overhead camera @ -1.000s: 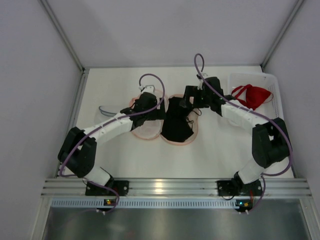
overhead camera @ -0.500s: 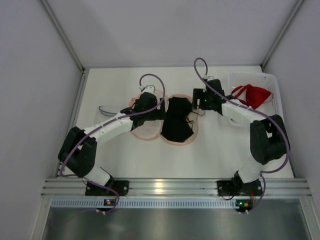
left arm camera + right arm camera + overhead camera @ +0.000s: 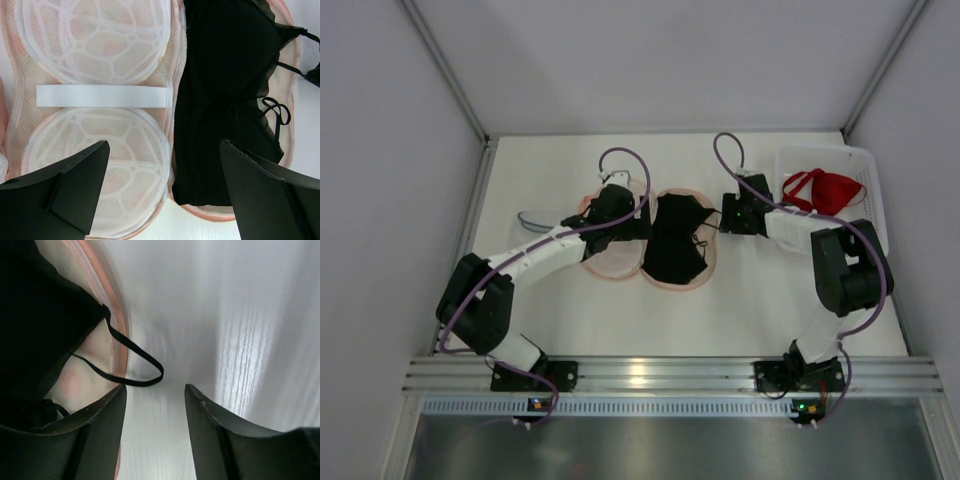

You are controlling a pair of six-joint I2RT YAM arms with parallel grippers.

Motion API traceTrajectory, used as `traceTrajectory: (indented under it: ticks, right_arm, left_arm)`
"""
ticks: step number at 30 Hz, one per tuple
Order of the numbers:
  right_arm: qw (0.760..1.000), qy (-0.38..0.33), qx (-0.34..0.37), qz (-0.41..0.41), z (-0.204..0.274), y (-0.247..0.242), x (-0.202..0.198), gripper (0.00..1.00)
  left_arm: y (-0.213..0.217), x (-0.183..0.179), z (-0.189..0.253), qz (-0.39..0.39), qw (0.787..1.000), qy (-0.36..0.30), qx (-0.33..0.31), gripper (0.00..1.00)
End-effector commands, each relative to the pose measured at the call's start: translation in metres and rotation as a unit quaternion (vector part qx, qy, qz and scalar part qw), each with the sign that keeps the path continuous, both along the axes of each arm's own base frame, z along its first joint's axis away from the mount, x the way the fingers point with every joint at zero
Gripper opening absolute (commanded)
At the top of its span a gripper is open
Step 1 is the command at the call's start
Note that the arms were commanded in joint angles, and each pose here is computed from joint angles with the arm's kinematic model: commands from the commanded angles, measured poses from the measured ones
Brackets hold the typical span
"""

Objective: Place the bra in the laundry bag and zip it closed
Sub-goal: Adjust the bra in the laundry bag.

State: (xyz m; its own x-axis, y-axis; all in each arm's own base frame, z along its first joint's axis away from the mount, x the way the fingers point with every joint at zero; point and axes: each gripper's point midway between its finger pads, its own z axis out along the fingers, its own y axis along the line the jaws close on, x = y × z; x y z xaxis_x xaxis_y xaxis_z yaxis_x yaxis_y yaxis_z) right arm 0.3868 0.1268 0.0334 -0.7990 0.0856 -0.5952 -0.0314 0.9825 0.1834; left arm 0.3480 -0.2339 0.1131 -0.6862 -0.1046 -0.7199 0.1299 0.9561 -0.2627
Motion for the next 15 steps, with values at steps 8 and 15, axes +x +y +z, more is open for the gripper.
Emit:
traceTrajectory:
  ticks: [8, 15]
  right_arm:
    - [0.998, -0.048, 0.019, -0.034, 0.001, 0.003, 0.034, 0.21]
    - [0.995, -0.072, 0.066, -0.010, 0.026, 0.027, 0.028, 0.00]
  left_arm:
    - [-0.001, 0.009, 0.019, 0.005, 0.999, -0.030, -0.011, 0.98]
    - [0.000, 0.008, 0.017, 0.008, 1.000, -0.028, -0.012, 0.98]
